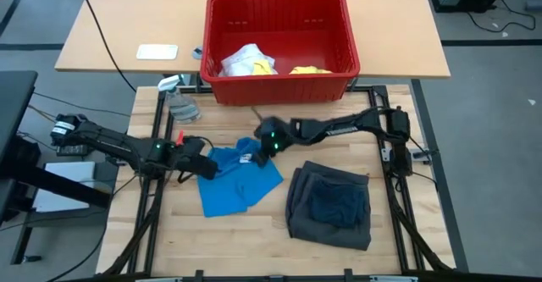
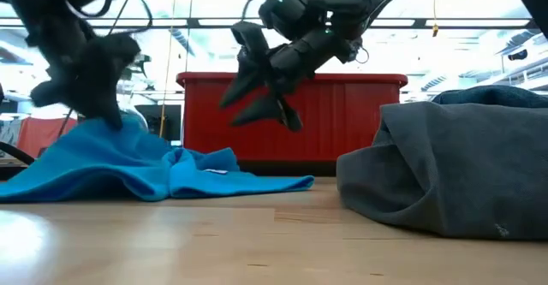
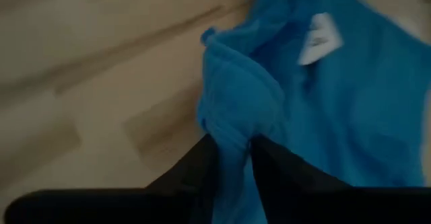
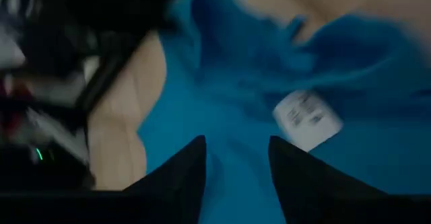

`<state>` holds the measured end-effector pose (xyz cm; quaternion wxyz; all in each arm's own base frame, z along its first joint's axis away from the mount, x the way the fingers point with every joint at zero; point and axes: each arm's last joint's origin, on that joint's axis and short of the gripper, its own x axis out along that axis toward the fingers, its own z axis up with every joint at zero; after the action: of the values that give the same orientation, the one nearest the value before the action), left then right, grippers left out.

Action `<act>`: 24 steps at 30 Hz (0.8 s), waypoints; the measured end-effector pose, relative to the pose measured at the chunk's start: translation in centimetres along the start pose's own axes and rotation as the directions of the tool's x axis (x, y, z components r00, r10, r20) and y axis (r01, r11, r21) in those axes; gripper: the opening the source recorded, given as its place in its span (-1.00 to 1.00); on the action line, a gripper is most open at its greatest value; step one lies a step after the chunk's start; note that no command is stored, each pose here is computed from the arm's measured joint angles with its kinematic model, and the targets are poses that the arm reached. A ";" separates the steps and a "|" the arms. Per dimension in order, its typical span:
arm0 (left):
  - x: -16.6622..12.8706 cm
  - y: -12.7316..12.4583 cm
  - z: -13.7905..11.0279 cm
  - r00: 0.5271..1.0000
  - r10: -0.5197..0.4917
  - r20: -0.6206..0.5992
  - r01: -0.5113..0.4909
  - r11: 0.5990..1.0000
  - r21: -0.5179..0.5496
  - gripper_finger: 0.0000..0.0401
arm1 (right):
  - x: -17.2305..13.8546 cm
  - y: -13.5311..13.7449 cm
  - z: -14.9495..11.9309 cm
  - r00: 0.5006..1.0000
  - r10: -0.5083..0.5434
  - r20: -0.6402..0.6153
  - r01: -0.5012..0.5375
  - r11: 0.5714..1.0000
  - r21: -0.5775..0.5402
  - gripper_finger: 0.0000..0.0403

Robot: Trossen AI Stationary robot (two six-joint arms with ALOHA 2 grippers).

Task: Fold laundry
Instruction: Fold the blue shorts

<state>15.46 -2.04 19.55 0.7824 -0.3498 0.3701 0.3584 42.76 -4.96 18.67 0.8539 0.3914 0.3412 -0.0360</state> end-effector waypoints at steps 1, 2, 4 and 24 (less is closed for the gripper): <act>-0.3 -0.2 0.2 1.000 -0.015 0.008 0.015 0.999 0.046 -0.50 | 0.3 0.2 -0.8 0.999 -0.028 -0.027 0.027 0.999 -0.038 -0.22; -0.7 -0.4 0.5 0.999 -0.032 0.015 0.030 0.994 0.102 -0.50 | 0.9 0.4 -1.5 0.998 -0.055 -0.038 0.052 0.995 -0.081 -0.24; -1.2 -0.7 0.8 0.998 -0.054 0.023 0.047 0.971 0.234 -0.50 | 1.3 0.6 -2.7 0.990 -0.118 -0.071 0.106 0.983 -0.152 -0.26; -2.5 -0.2 -0.2 0.981 -0.098 -0.167 0.135 0.964 0.228 -0.50 | 1.3 2.5 -9.5 0.841 -0.154 -0.519 0.048 0.976 -0.211 -0.43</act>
<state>14.39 -3.04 21.59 0.8077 -0.3012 0.4485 0.2364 39.31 3.61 15.05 0.7559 0.2841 0.5866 0.0615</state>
